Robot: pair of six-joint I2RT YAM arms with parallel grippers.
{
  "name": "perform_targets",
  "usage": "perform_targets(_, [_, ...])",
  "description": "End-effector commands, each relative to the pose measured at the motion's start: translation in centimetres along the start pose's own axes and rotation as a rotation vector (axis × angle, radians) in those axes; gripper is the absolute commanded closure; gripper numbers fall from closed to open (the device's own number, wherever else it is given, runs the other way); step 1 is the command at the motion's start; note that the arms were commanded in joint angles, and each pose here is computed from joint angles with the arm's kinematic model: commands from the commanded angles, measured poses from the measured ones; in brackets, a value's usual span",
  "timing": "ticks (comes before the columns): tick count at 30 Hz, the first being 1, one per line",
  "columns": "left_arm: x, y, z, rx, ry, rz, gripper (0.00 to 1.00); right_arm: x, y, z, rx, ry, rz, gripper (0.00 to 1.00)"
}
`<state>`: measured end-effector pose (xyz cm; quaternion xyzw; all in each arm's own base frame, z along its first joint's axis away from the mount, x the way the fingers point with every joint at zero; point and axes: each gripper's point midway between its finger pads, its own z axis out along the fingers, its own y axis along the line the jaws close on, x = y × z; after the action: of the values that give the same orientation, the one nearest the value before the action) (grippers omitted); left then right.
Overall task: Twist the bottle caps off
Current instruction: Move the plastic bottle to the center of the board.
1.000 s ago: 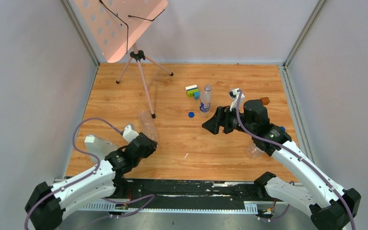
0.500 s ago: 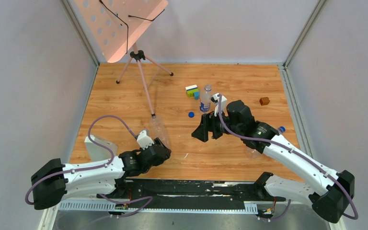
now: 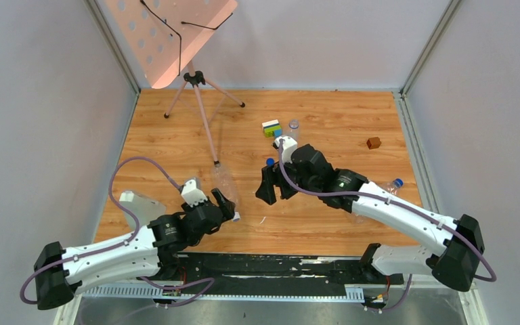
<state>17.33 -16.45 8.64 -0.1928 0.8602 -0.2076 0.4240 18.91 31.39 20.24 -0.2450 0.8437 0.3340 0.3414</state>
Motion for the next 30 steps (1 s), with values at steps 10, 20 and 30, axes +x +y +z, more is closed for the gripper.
perform_targets(10, [-9.9,4.4,-4.2,-0.254,-0.342,0.175,0.00,-0.1,1.4,7.8,0.024,0.058,0.080,0.16])
perform_targets(20, [-11.5,6.1,-4.8,-0.302,-0.331,0.190,0.00,1.2,2.5,14.9,-0.007,0.130,0.118,0.15])
perform_targets(30, [-11.7,6.4,-5.5,-0.262,-0.337,0.157,0.00,4.9,1.2,19.0,0.014,0.229,0.081,0.21])
